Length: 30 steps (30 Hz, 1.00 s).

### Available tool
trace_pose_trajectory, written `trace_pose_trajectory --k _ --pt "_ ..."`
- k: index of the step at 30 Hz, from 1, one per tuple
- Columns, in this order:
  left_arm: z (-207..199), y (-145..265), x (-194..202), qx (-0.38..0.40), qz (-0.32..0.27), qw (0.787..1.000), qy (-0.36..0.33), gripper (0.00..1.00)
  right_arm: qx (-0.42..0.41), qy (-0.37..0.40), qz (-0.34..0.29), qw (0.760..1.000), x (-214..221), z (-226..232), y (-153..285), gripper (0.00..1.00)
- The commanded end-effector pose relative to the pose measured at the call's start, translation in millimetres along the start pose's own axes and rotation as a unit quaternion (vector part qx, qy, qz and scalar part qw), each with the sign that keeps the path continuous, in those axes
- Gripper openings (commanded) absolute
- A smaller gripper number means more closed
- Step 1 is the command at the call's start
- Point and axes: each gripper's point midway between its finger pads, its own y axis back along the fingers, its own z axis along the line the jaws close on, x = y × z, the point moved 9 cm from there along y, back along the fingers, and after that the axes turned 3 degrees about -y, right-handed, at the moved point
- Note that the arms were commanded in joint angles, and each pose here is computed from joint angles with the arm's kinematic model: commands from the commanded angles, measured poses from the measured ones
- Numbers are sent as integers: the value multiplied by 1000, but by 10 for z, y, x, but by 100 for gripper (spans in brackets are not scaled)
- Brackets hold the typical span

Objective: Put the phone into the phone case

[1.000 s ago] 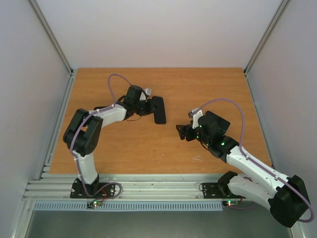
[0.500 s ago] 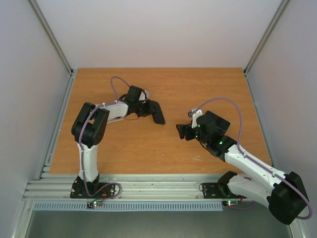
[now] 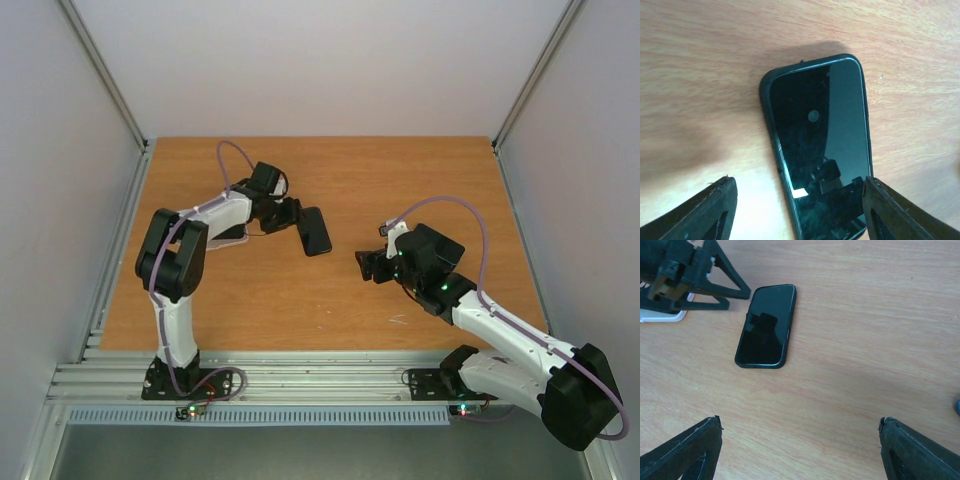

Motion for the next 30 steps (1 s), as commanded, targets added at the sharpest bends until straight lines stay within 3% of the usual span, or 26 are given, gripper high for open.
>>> trace_pose_trajectory --k 1,9,18,24,30 --pt "-41 447 -65 -68 -29 997 -29 74 5 -5 -8 1000 -57 -2 2 86" --pt "472 1073 -13 -150 -57 986 34 92 10 -4 -8 1000 -52 -12 4 88" --pt "1139 1453 287 -190 -107 959 181 98 10 -7 -6 1000 -42 -14 -5 89" --pt "1455 1522 321 -185 -140 936 266 95 10 -6 -4 1000 -38 -12 -21 89" --pt "1572 1472 209 -185 -149 924 299 86 11 -6 0 1000 -35 -11 -39 89"
